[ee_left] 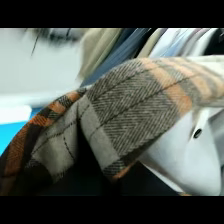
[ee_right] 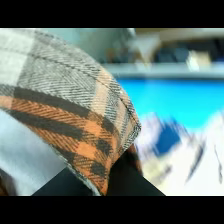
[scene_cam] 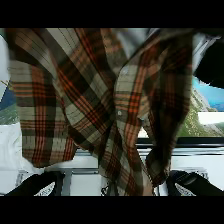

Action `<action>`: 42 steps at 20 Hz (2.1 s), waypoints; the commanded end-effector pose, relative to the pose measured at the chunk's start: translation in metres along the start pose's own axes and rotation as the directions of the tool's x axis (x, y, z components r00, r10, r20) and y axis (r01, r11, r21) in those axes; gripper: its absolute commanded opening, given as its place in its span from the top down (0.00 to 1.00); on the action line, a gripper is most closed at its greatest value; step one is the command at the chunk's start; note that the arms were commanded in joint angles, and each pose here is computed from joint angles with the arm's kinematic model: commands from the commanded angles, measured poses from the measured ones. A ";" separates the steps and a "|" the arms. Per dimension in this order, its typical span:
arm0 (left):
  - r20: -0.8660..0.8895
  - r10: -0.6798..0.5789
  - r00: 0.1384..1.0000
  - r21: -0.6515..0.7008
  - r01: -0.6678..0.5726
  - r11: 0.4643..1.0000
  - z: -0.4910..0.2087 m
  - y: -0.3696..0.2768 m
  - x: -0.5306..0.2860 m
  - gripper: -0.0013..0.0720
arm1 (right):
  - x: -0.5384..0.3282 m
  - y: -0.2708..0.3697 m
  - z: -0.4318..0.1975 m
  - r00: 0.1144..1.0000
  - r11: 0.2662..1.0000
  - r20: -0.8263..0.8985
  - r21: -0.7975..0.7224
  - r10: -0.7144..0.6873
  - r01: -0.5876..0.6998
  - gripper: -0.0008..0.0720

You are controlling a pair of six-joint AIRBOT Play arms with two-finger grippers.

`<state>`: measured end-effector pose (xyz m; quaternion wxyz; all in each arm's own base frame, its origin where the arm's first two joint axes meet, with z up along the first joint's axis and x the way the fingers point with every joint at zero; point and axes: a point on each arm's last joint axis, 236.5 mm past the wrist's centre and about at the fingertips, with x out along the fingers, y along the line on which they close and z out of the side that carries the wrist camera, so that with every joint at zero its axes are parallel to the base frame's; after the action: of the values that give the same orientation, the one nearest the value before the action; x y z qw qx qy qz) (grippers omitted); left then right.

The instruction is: Fold the clothes and pants, and hang the long-sleeved shirts on hangers.

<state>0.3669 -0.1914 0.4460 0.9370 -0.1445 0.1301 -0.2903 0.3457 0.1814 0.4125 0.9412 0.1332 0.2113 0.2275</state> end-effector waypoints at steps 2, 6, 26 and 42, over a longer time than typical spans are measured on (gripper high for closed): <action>-0.742 0.111 0.661 -0.125 -0.298 0.946 -0.226 0.135 0.041 0.96 | 0.099 -0.095 -0.144 0.792 0.976 -0.575 -0.064 -0.206 0.208 0.95; -0.924 0.016 0.383 -0.106 -0.295 0.950 -0.329 0.142 0.026 0.96 | 0.137 -0.109 -0.212 0.627 0.972 -0.748 -0.107 -0.217 0.209 0.95; -0.923 -0.039 0.382 -0.092 -0.122 0.988 -0.377 0.087 0.050 0.96 | 0.064 -0.123 -0.288 0.684 0.899 -0.663 0.038 -0.303 0.436 0.95; -0.769 0.096 0.632 -0.139 -0.312 0.940 -0.280 0.139 0.021 0.01 | 0.066 -0.113 -0.290 0.691 0.944 -0.676 -0.021 -0.256 0.329 0.95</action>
<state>0.3427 -0.1828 0.1083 0.7577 -0.0752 0.6036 -0.2367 0.3091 0.1581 0.0970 0.8192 0.0630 0.5641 0.0820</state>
